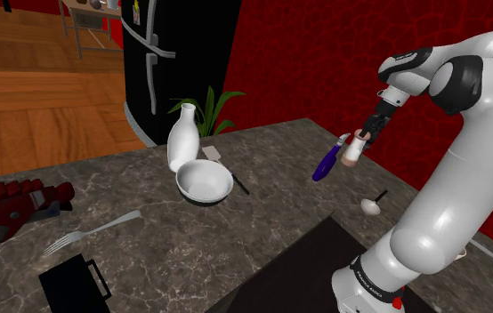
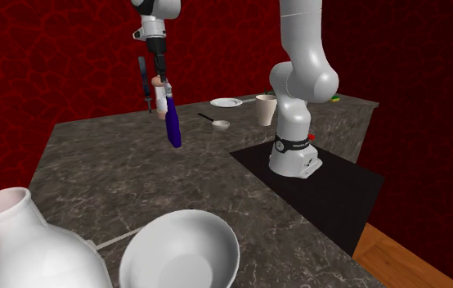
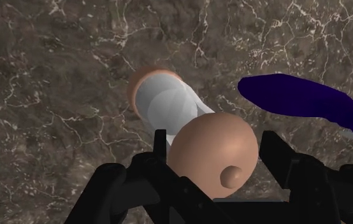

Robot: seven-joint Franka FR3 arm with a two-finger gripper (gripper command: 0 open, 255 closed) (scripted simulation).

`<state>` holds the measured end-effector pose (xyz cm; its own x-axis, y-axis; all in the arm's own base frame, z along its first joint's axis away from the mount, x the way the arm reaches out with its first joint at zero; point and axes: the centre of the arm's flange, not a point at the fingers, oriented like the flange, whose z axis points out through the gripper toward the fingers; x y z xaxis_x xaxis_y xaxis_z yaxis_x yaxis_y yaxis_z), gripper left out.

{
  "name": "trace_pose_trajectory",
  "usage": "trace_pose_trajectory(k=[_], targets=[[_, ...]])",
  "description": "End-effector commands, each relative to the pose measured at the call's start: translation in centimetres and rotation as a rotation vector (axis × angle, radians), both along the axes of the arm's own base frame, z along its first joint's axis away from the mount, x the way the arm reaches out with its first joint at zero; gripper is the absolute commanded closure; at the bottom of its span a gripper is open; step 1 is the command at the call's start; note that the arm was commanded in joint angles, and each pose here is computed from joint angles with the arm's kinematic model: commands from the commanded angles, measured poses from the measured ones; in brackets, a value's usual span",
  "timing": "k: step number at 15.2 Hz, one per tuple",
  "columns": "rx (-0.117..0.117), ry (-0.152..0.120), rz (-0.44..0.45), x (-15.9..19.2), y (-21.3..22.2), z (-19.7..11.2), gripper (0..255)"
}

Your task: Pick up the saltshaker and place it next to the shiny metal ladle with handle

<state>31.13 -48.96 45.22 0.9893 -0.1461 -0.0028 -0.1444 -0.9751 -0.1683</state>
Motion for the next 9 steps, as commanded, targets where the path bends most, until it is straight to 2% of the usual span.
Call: trace_pose_trajectory(k=[1, 9], targets=[[0.0, 0.0, 0.0, 0.0, -0.1, -1.1, 255], [-0.001, 0.0, 0.0, 0.0, -0.1, -4.6, 255]])
